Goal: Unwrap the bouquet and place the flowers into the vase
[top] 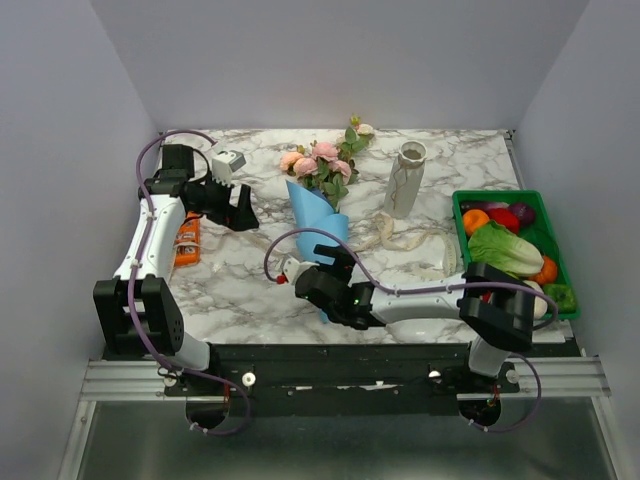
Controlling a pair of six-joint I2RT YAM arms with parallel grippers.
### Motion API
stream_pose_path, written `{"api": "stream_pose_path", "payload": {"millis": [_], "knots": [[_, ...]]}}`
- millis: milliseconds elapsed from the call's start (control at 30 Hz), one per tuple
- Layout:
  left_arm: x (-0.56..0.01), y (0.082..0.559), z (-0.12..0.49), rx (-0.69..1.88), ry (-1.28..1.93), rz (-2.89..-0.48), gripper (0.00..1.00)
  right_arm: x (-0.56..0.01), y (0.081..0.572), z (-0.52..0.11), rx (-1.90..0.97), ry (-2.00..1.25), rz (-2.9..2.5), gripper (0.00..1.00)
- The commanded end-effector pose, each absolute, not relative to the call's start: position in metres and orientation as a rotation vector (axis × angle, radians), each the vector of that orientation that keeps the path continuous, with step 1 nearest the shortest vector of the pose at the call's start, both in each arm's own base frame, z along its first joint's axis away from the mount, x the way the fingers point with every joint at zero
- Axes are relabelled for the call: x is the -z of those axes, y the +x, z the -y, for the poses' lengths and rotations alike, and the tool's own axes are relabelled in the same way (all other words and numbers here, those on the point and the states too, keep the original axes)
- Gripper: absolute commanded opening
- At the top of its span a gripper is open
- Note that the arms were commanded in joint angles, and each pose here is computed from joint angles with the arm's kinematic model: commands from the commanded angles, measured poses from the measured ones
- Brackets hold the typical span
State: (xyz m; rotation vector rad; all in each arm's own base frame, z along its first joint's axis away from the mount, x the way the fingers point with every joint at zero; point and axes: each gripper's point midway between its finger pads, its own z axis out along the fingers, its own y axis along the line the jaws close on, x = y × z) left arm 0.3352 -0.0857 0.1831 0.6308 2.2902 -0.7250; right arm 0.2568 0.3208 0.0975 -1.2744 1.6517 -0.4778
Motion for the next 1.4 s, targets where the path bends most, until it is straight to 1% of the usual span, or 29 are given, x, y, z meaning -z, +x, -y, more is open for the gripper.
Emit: {"api": "stream_pose_path", "payload": {"millis": [0,133,267,333,433,467,533,633,767,867,967,1000,1067,1100,1133,1167,1233,1367], "knots": [[-0.191,0.333,0.087,0.753,0.648,-2.263,0.99,-0.124,0.280,-0.341,0.511,-1.158,-1.533,1.00],[-0.190,0.333,0.085,0.754,0.644,-2.267,0.99,-0.130,0.295,-0.352,0.493,-1.089,-1.507,1.00],[-0.191,0.332,0.083,0.752,0.644,-2.268,0.99,-0.136,0.307,-0.354,0.487,-1.014,-1.497,0.96],[-0.190,0.332,0.082,0.750,0.642,-2.271,0.99,-0.155,0.310,-0.354,0.473,-0.926,-1.472,0.93],[-0.191,0.331,0.081,0.743,0.646,-2.268,0.99,-0.194,0.312,-0.348,0.428,-0.775,-1.443,0.77],[-0.191,0.332,0.081,0.742,0.646,-2.267,0.99,-0.204,0.311,-0.345,0.405,-0.739,-1.445,0.66],[-0.192,0.331,0.081,0.742,0.647,-2.268,0.99,-0.230,0.308,-0.335,0.367,-0.636,-1.439,0.64],[-0.192,0.330,0.081,0.746,0.650,-2.267,0.99,-0.259,0.303,-0.316,0.343,-0.510,-1.431,0.66],[-0.195,0.329,0.081,0.738,0.656,-2.261,0.99,-0.272,0.295,-0.282,0.361,-0.378,-1.451,0.73],[-0.202,0.328,0.084,0.757,0.664,-2.241,0.99,-0.279,0.285,-0.247,0.373,-0.243,-1.480,0.74],[-0.206,0.331,0.090,0.770,0.682,-2.235,0.99,-0.263,0.272,-0.211,0.427,-0.168,-1.533,0.76],[-0.205,0.331,0.092,0.779,0.685,-2.241,0.99,-0.264,0.265,-0.193,0.397,-0.072,-1.548,0.78],[-0.210,0.332,0.102,0.778,0.725,-2.226,0.99,-0.252,0.257,-0.173,0.447,-0.081,-1.585,0.80],[-0.211,0.333,0.107,0.774,0.741,-2.224,0.99,-0.258,0.252,-0.167,0.268,0.098,-1.582,0.83],[-0.214,0.336,0.107,0.756,0.745,-2.216,0.99,-0.245,0.245,-0.152,0.369,-0.026,-1.649,0.84],[-0.215,0.333,0.126,0.760,0.802,-2.209,0.99,-0.243,0.240,-0.145,0.326,0.002,-1.680,0.85],[-0.219,0.339,0.140,0.744,0.839,-2.188,0.99,-0.254,0.234,-0.135,0.267,0.052,-1.691,0.86],[-0.221,0.348,0.180,0.767,0.918,-2.181,0.99,-0.263,0.230,-0.144,0.119,0.061,-1.732,0.87]]}}
